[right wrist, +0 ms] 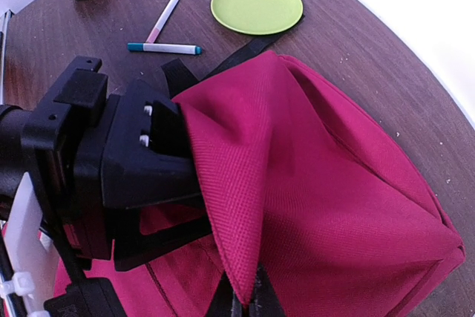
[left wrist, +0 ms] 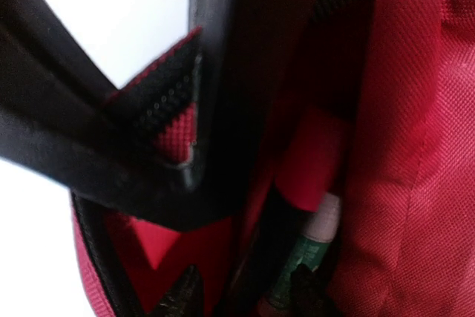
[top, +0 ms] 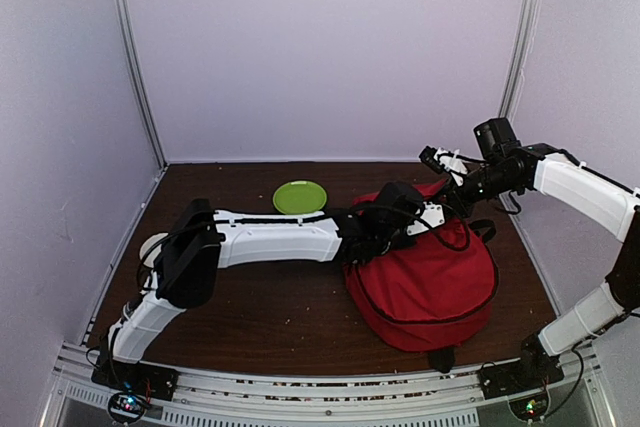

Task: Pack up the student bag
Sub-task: Place the pen in the lower front pocket of the bag.

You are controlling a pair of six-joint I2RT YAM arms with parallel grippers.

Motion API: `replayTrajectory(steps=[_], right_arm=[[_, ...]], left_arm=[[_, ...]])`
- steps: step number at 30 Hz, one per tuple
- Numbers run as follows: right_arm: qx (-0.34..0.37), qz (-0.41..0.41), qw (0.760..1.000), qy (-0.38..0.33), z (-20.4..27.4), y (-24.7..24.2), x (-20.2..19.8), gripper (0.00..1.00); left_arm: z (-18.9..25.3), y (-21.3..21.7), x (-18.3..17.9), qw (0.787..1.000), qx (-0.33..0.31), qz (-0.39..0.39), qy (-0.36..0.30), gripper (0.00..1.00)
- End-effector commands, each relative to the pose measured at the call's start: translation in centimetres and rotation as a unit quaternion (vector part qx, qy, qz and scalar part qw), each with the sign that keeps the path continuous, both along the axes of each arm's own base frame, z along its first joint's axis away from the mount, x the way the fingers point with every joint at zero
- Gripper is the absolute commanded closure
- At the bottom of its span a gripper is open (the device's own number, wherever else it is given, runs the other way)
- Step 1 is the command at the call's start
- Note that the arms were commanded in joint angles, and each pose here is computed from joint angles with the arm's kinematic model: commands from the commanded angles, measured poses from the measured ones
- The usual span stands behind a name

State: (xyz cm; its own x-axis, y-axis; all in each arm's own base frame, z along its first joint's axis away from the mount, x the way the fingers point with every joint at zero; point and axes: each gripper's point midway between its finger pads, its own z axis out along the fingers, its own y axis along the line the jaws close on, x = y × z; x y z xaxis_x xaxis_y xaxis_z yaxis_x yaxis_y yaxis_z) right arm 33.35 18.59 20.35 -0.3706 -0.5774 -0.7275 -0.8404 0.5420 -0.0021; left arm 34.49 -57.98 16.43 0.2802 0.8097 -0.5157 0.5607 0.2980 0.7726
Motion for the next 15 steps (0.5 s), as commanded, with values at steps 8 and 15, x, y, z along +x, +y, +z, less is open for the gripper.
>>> replayTrajectory(steps=[8,15], right_arm=[[0.027,0.018,0.999,-0.008,2.0,1.0,-0.8,1.0],[0.024,0.017,1.0,-0.005,1.7,0.9,-0.7,1.0]], left_arm=[[2.9,2.6,1.9,0.997,-0.056,0.061,-0.01,0.5],[7.4,1.9,-3.9,0.994,-0.105,-0.015,-0.012,0.51]])
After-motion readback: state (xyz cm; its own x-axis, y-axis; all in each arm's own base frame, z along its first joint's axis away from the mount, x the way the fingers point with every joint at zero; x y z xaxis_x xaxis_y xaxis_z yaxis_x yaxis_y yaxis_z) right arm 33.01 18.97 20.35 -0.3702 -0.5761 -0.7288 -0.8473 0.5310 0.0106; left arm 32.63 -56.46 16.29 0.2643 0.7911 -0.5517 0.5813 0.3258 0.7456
